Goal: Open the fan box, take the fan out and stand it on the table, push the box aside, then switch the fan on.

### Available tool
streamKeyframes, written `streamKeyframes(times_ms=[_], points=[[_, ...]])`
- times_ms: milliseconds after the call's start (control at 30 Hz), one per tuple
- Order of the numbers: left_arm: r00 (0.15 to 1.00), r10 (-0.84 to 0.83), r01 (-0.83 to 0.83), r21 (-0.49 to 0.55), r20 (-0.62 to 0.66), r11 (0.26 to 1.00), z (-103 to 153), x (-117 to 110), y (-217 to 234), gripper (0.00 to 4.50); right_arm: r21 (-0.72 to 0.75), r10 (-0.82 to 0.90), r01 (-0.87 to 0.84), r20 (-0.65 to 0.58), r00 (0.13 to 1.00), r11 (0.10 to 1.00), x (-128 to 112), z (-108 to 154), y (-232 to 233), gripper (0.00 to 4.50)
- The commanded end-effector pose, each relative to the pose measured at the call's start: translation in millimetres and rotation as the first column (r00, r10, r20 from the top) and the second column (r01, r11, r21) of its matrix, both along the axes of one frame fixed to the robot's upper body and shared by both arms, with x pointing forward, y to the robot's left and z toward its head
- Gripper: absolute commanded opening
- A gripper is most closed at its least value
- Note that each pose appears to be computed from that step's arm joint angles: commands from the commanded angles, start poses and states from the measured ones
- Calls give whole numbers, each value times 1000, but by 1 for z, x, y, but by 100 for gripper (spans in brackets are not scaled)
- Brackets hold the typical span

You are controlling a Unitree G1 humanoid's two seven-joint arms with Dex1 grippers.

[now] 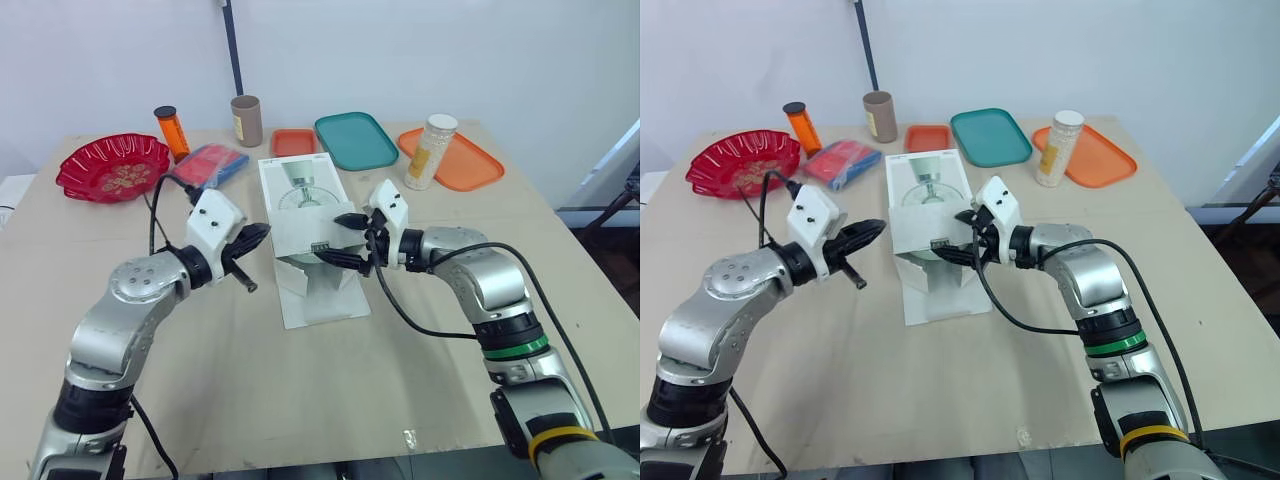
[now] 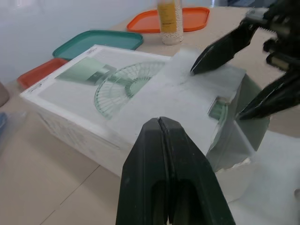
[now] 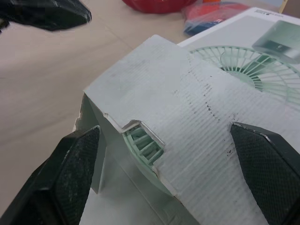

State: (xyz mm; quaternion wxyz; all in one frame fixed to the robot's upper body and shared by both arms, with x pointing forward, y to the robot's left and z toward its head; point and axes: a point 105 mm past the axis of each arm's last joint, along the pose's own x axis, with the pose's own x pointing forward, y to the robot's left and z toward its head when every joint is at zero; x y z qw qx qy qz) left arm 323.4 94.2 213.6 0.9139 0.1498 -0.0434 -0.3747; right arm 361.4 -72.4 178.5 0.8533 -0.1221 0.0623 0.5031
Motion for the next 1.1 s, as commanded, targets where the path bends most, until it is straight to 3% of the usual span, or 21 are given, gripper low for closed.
streamKeyframes(times_ms=[33,267,567,667,833,967,1100], points=[[1000,7,-7,25,10,1000,-1,13,-10,5,0,5,-5,39,999,1000,0,11,2,450],[995,87,-84,73,-44,994,-20,52,-17,5,14,-4,3,56,998,1000,-3,14,2,450],[995,70,-60,121,-77,991,-31,57,-24,5,29,-22,19,107,994,999,-12,27,-2,450],[994,76,-64,130,-84,989,-34,56,-22,5,21,-14,11,168,986,1000,-27,36,-6,450],[992,79,-63,154,-100,986,-40,52,-19,5,-19,57,-54,196,979,998,-65,29,-1,450],[991,74,-57,152,-108,987,-41,50,-18,0,-27,68,-64,179,982,998,-81,19,4,339],[992,67,-50,151,-109,987,-39,49,-18,0,-10,41,-39,150,988,999,-84,7,11,143]])
